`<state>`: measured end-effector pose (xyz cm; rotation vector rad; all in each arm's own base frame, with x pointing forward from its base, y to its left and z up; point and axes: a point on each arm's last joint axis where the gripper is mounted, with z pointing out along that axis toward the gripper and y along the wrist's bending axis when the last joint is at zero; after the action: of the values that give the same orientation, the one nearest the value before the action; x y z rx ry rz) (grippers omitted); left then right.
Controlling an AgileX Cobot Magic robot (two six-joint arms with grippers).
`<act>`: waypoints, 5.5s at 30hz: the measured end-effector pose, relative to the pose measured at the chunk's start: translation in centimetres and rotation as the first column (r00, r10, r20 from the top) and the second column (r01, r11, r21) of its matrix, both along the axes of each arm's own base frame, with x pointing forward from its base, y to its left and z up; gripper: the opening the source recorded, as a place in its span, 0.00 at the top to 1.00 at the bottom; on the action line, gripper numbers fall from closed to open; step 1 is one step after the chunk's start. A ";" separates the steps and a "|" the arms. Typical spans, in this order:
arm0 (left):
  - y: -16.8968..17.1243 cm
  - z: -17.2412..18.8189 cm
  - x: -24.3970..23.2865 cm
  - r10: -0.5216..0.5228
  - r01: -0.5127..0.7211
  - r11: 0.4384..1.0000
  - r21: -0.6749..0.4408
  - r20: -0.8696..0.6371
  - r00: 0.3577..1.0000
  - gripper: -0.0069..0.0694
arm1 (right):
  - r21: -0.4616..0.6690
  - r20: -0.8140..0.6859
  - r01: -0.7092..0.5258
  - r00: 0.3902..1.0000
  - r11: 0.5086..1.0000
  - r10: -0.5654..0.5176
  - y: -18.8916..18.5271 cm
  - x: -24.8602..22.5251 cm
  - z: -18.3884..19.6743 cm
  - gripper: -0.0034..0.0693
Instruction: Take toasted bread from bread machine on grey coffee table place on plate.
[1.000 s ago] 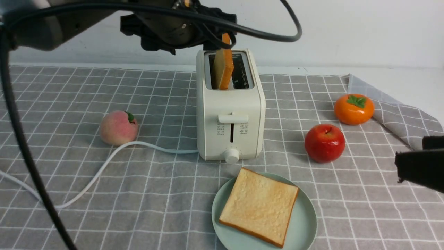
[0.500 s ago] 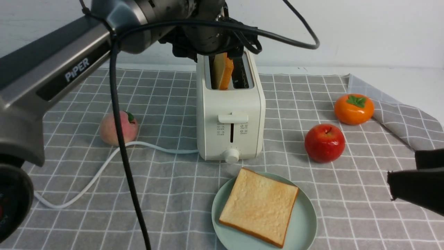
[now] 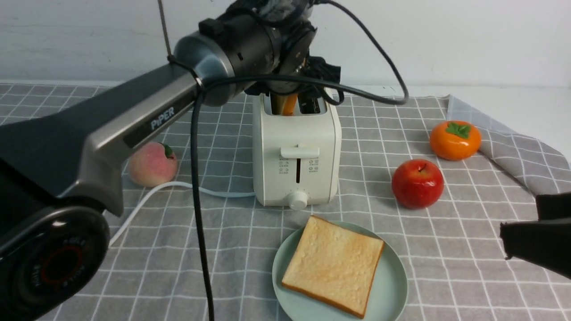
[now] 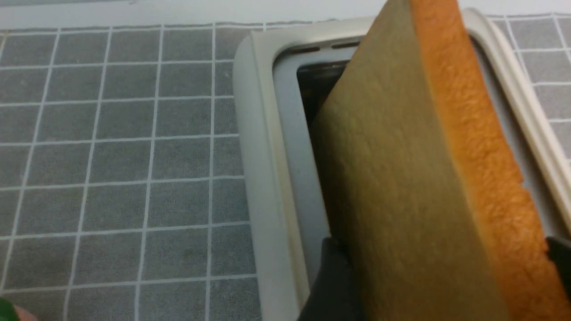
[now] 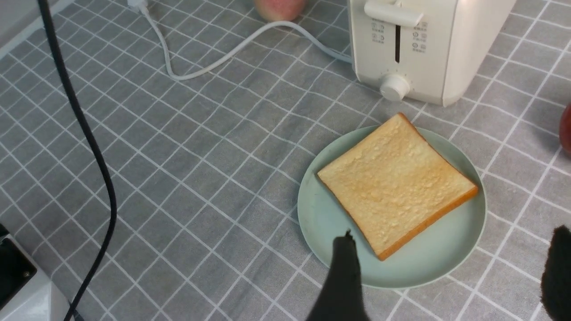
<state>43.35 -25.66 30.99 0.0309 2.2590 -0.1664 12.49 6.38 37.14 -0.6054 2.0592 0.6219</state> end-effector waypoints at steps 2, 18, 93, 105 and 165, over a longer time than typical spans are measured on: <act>0.0 -0.1 0.0 -0.001 0.001 1.000 0.001 0.000 1.000 0.25 | -0.002 0.000 0.000 1.000 1.000 0.000 0.0 0.0 0.0 0.20; 7.6 14.5 -6.9 0.156 -0.199 0.971 0.135 0.277 0.948 0.81 | 0.007 -0.009 0.008 1.000 1.000 -0.008 0.0 0.0 0.0 0.20; 10.0 16.7 -18.6 -0.191 0.180 0.979 -0.100 -0.119 0.974 0.93 | -0.200 0.091 0.567 0.823 0.799 -0.561 -4.7 1.5 -1.1 0.98; 14.2 14.0 -24.8 -0.129 0.104 0.986 -0.128 -0.202 0.971 0.93 | 0.075 0.154 0.567 0.806 0.821 -0.571 -5.1 -4.8 -6.5 0.98; 21.4 6.8 -35.9 -0.129 0.116 0.954 -0.275 -0.030 0.991 0.93 | 0.099 0.182 0.568 0.797 0.817 -0.576 -5.8 -8.4 -8.3 0.97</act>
<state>7.47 -4.31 37.81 0.0212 2.2628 -0.5489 4.08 0.56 28.89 0.0046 1.8904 0.2253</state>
